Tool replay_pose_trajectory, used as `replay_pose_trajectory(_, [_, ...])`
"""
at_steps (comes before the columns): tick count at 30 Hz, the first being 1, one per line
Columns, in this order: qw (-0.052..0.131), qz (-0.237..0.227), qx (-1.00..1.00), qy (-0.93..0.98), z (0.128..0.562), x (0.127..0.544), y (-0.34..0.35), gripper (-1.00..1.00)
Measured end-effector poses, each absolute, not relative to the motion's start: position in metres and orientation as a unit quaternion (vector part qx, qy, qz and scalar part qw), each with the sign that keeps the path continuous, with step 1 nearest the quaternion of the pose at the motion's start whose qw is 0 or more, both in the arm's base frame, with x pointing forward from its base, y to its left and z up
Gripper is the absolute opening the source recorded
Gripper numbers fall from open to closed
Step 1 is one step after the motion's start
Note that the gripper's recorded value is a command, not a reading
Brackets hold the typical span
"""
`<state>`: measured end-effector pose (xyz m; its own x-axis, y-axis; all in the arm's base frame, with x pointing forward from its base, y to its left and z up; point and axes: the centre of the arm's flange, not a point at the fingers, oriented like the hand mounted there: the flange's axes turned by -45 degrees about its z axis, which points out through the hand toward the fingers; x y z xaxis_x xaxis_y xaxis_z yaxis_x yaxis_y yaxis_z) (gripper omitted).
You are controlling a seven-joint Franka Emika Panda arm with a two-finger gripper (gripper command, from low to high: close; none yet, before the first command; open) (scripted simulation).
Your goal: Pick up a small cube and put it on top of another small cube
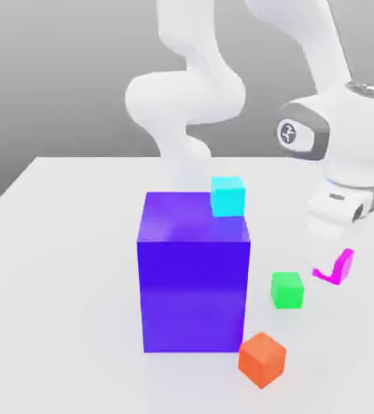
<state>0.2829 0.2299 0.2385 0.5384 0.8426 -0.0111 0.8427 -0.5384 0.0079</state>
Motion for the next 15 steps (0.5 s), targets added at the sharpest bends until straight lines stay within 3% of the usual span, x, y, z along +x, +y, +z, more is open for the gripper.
replay_pose_trajectory(5, [0.001, -0.001, 0.844, 0.537, 0.242, 0.25, 0.199, -1.0])
replay_pose_trajectory(13, [0.002, -0.001, 0.84, 0.543, 0.185, 0.247, 0.194, -1.0])
replay_pose_trajectory(14, [0.001, -0.001, 0.839, 0.544, 0.18, 0.246, 0.194, 1.0])
replay_pose_trajectory(15, [0.001, -0.001, 0.841, 0.542, 0.18, 0.247, 0.192, 1.0])
